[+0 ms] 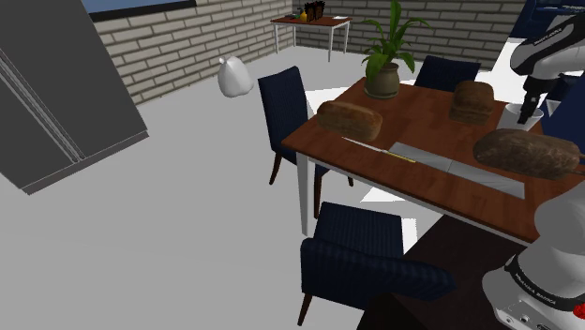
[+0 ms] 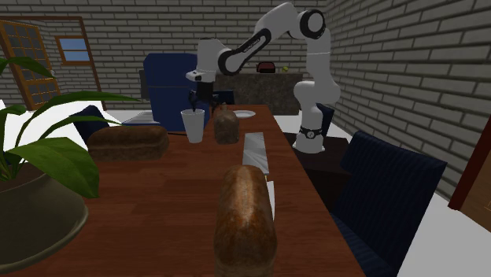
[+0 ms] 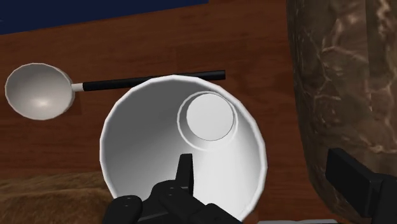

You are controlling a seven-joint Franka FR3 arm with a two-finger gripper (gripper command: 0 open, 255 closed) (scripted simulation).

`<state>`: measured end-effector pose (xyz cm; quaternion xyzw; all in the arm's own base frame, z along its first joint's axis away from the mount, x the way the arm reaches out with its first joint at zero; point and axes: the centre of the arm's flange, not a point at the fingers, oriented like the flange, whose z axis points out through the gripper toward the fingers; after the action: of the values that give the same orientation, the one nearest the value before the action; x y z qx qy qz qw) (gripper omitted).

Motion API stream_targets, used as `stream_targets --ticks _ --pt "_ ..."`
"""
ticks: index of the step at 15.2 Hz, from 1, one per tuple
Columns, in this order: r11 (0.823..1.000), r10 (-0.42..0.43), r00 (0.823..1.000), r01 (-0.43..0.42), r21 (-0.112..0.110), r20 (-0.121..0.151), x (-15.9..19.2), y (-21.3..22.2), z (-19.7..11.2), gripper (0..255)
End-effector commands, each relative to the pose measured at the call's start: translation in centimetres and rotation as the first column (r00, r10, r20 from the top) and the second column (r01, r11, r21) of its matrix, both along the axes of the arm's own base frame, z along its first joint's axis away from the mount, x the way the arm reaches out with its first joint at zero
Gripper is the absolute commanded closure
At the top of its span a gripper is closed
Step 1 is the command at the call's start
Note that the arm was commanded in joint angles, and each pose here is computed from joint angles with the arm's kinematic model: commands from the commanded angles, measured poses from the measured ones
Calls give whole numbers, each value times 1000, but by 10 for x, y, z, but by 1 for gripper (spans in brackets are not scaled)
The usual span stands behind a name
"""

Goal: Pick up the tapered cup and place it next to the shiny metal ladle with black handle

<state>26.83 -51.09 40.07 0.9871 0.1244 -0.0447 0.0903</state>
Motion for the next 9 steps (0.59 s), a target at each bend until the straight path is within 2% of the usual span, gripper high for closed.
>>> stream_targets --ticks 1,2,9 --pt "1000 -1 1000 1 2 -2 2 5 22 0" --pt "1000 -1 1000 1 2 -2 3 7 32 0" --pt "1000 -1 1000 1 2 -2 3 7 32 0"
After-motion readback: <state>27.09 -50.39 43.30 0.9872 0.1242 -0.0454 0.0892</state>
